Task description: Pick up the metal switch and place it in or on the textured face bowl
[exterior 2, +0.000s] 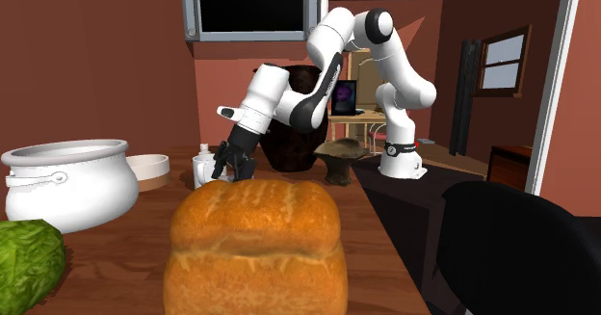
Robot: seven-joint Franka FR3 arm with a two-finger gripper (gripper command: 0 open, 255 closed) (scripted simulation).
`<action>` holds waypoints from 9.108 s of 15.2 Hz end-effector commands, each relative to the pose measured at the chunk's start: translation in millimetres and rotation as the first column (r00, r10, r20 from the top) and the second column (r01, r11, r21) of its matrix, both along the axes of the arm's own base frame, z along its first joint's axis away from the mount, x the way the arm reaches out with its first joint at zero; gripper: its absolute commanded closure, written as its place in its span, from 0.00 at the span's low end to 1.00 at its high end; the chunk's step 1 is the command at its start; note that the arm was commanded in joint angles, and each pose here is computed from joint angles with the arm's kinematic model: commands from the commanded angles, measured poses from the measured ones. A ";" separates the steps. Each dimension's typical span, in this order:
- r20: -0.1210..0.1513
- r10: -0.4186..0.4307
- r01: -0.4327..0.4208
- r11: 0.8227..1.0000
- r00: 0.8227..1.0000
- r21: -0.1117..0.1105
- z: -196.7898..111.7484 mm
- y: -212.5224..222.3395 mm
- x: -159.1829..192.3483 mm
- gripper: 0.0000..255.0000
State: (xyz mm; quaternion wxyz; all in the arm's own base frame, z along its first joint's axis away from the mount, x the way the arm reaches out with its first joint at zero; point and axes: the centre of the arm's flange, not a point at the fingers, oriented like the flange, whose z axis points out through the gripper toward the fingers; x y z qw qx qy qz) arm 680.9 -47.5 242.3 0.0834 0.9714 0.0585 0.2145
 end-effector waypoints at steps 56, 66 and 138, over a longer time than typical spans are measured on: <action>-0.110 -0.030 0.027 0.999 0.993 -0.025 190.9 -4.4 -12.2 0.00; -0.374 -0.054 0.162 0.951 0.926 0.265 75.4 -85.2 7.5 0.00; -0.401 -0.051 0.180 0.939 0.915 0.292 239.8 -73.8 -42.4 1.00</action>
